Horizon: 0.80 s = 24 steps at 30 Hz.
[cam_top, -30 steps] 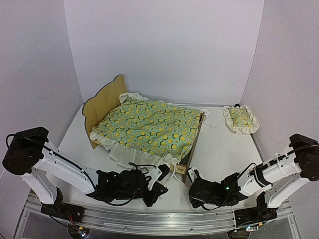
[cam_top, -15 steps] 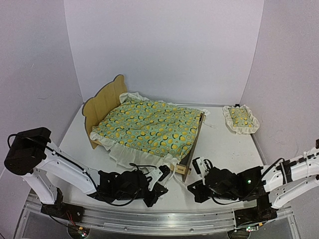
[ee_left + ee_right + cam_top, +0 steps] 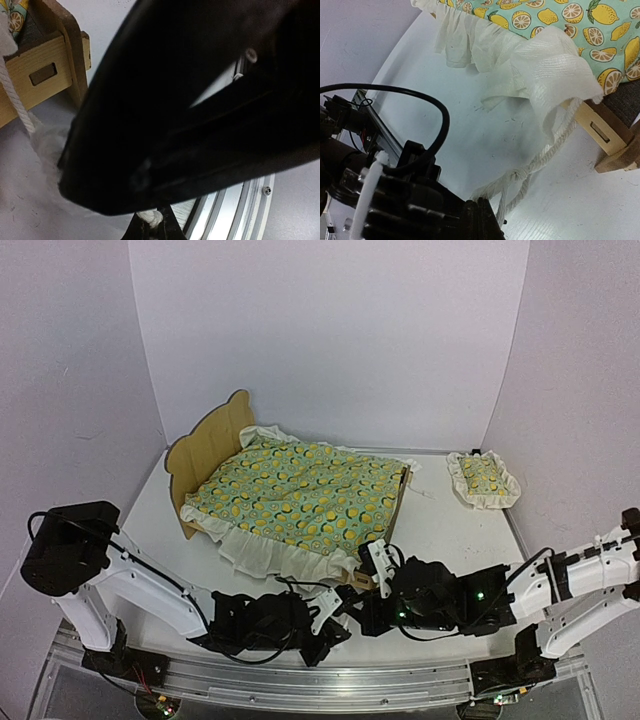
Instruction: Set up the pet bed
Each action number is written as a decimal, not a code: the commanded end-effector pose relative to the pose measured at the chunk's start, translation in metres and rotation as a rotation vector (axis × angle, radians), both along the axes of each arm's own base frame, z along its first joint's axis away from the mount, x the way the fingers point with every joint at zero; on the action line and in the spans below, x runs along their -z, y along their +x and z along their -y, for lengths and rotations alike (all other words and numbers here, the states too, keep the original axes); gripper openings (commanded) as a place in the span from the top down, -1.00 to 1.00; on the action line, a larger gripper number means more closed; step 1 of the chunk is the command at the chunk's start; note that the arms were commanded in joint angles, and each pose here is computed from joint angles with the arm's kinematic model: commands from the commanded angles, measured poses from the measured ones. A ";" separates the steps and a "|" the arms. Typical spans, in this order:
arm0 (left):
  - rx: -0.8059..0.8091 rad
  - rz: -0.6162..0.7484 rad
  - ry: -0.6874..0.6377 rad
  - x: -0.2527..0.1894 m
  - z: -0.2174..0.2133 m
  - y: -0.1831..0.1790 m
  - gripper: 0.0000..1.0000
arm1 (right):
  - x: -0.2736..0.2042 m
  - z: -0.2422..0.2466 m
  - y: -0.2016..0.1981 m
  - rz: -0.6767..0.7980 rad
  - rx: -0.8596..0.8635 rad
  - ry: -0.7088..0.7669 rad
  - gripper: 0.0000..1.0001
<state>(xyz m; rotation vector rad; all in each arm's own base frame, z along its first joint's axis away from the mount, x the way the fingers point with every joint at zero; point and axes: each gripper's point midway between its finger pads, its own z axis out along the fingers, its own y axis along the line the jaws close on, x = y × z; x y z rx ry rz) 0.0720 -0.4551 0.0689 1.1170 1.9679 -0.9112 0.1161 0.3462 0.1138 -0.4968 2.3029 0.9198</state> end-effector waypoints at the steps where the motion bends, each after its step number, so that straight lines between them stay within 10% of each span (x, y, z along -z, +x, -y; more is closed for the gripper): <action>1: 0.017 0.013 -0.091 -0.023 0.007 -0.004 0.81 | -0.023 -0.028 0.009 -0.034 0.017 0.137 1.00; 8: 0.110 -0.123 -0.156 -0.039 -0.004 -0.031 -0.14 | -0.012 -0.033 0.005 -0.061 -0.019 0.134 1.00; 9: 0.126 -0.150 -0.153 -0.037 -0.008 -0.036 -0.85 | -0.011 -0.033 0.005 -0.061 -0.021 0.132 1.00; 10: 0.132 -0.169 -0.151 -0.036 -0.013 -0.039 -0.97 | -0.010 -0.032 0.005 -0.060 -0.023 0.128 1.00; 16: -0.017 -0.189 -0.214 -0.053 -0.047 -0.019 -0.98 | -0.004 -0.039 0.000 -0.060 -0.072 0.105 1.00; 24: -0.141 0.168 -0.148 -0.068 -0.042 0.030 -0.96 | -0.006 -0.045 -0.005 -0.082 -0.107 0.118 1.00</action>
